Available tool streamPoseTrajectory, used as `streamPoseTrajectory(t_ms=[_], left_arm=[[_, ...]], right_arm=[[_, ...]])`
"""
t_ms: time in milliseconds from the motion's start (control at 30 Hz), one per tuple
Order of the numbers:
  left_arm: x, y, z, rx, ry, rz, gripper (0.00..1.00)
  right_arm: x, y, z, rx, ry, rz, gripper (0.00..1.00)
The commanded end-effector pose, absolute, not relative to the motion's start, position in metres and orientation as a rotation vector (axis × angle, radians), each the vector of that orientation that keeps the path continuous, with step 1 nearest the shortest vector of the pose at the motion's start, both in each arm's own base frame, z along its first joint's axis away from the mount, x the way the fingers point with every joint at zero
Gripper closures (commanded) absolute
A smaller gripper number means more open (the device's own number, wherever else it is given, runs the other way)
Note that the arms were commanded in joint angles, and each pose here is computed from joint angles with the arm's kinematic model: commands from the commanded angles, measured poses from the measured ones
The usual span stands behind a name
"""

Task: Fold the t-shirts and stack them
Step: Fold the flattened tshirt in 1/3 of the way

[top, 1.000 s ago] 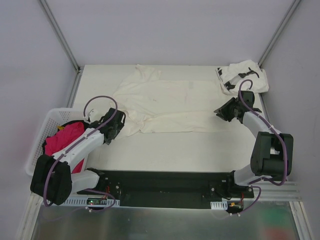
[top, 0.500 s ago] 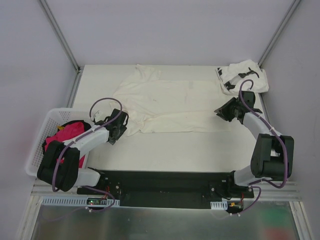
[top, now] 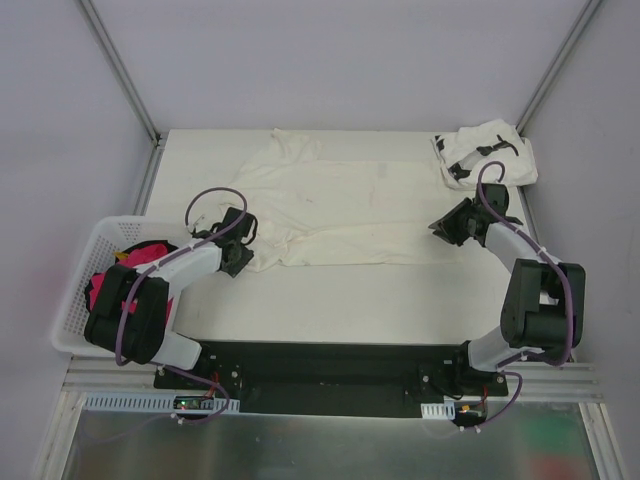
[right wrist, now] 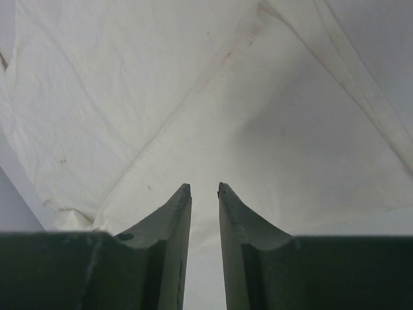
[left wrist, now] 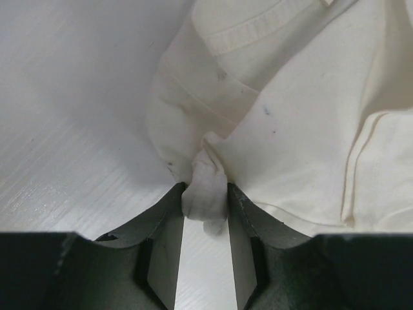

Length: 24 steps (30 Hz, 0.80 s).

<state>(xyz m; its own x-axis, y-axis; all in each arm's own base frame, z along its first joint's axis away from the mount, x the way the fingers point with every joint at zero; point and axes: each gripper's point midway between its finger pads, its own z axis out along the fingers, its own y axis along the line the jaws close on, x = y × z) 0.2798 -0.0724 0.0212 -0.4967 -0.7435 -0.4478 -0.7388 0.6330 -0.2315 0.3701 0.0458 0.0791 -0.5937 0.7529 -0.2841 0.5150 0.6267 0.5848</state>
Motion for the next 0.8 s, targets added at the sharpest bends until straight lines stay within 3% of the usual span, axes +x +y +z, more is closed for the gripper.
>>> streamPoseTrajectory(t_ms=[0,433,767], left_arm=[[0.292,-0.075,0.040,-1.106,2.361,-0.038,0.69],[0.299,-0.047,0.104,-1.039,2.251,-0.007,0.66],[0.299,-0.053,0.098,-1.004,2.322,-0.025,0.65]], right_arm=[[0.376,0.040,0.082,0.992,2.329,0.597,0.74],[0.345,0.046,0.047,1.073,2.430,0.573,0.74],[0.356,0.048,0.046,1.073,2.422,0.574,0.75]])
